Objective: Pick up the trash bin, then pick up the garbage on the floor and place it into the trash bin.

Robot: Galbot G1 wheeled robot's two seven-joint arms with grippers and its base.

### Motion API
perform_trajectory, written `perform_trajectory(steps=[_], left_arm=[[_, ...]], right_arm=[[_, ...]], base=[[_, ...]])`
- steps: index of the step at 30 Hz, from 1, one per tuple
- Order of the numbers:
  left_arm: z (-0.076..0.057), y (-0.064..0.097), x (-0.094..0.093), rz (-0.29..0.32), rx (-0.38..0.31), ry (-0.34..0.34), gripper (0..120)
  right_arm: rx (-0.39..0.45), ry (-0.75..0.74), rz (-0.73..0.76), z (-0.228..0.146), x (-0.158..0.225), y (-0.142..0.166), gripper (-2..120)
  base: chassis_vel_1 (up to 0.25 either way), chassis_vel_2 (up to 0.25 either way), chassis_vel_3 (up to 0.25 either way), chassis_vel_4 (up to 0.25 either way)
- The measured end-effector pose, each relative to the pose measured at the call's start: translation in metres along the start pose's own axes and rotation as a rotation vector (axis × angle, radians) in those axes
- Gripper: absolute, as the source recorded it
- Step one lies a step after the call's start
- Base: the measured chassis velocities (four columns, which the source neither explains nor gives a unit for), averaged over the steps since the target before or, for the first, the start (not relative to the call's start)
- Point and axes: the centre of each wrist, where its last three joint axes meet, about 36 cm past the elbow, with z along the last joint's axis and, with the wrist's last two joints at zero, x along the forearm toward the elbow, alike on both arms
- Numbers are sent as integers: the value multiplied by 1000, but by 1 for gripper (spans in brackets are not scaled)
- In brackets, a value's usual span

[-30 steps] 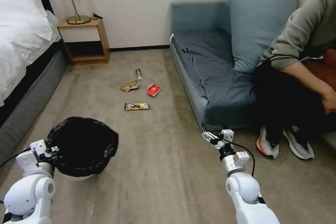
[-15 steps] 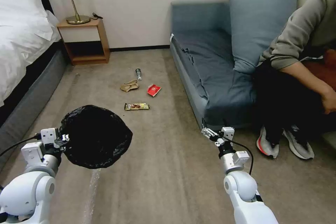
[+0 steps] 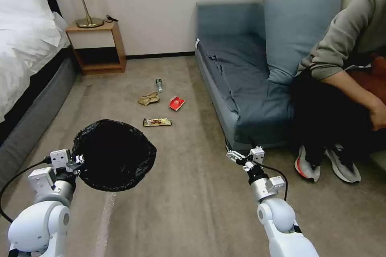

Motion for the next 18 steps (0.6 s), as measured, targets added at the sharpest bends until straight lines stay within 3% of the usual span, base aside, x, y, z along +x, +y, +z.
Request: perform_trajectory(steps=[18], left_arm=[[6, 0, -2, -14, 9, 12, 4]], right_arm=[[9, 16, -12, 1, 4, -5, 100]], base=[[0, 0, 0, 0]])
